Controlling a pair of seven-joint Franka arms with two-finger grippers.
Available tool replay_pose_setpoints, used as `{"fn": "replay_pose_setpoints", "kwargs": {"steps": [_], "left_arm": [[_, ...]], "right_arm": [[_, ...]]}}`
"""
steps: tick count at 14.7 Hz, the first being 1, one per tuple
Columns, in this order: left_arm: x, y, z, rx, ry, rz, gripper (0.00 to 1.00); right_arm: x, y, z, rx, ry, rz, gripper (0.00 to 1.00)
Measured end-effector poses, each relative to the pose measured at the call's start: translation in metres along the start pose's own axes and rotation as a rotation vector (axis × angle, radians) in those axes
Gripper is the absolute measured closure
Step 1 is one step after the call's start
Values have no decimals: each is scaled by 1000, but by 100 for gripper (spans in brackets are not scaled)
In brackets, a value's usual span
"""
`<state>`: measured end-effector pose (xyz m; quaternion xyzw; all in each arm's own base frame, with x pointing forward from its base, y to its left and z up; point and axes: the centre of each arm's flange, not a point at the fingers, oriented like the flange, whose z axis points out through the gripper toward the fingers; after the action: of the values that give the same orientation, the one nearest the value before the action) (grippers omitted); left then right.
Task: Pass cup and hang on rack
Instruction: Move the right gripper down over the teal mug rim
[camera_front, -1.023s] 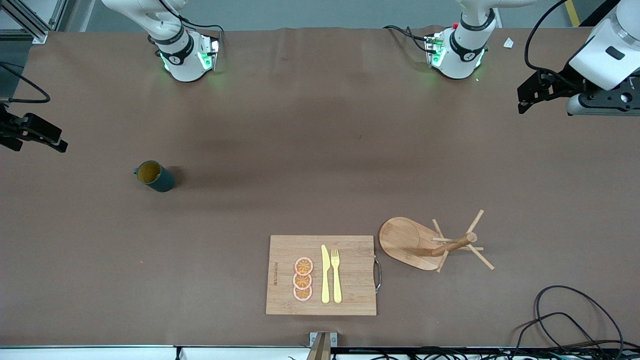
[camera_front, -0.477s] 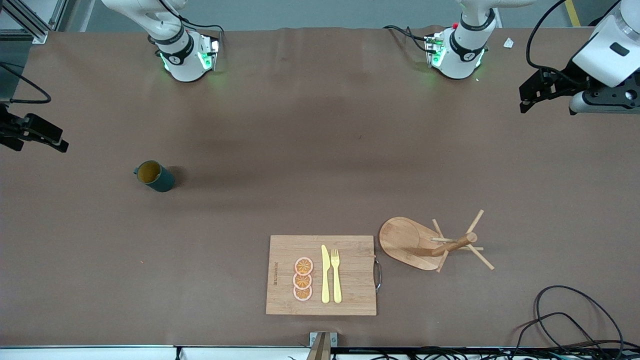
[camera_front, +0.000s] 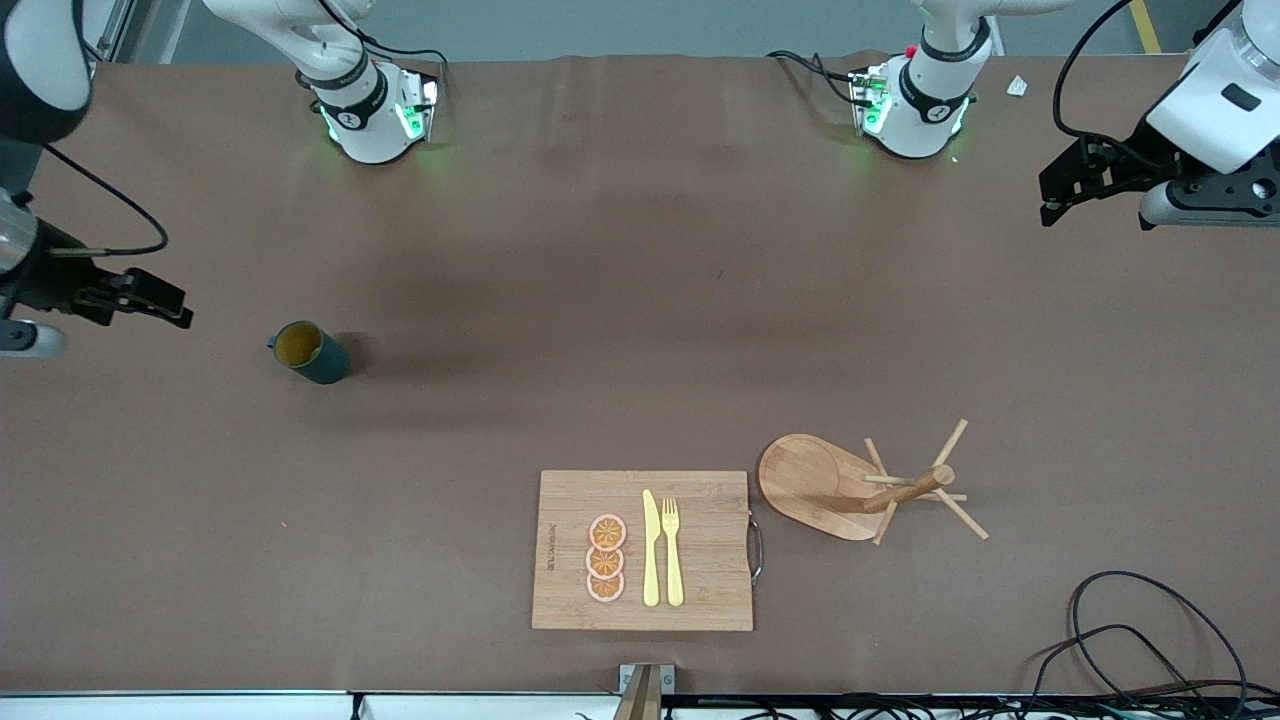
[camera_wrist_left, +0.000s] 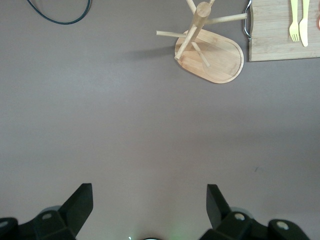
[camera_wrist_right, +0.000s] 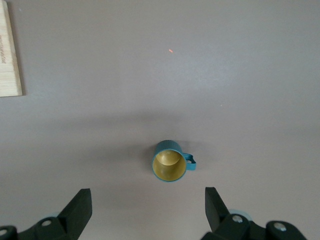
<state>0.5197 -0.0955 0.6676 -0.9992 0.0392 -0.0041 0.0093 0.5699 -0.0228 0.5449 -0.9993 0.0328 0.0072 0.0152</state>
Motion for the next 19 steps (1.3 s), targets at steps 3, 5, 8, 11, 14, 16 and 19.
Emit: {"fn": "replay_pose_setpoints", "kwargs": {"steps": [3, 5, 8, 11, 14, 16, 19], "left_arm": [[0, 0, 0, 0, 0, 0, 0], [0, 0, 0, 0, 0, 0, 0], [0, 0, 0, 0, 0, 0, 0], [0, 0, 1, 0, -1, 0, 0], [0, 0, 1, 0, -1, 0, 0], [0, 0, 1, 0, -1, 1, 0], [0, 0, 1, 0, -1, 1, 0]], "right_arm": [[-13, 0, 28, 8, -18, 2, 0], [-17, 0, 46, 10, -10, 4, 0], [-20, -3, 83, 26, 27, 8, 0], [-25, -12, 111, 37, 52, 2, 0], [-31, -17, 133, 36, 52, 13, 0], [-34, -21, 146, 34, 44, 14, 0], [-38, -27, 169, 32, 72, 11, 0]]}}
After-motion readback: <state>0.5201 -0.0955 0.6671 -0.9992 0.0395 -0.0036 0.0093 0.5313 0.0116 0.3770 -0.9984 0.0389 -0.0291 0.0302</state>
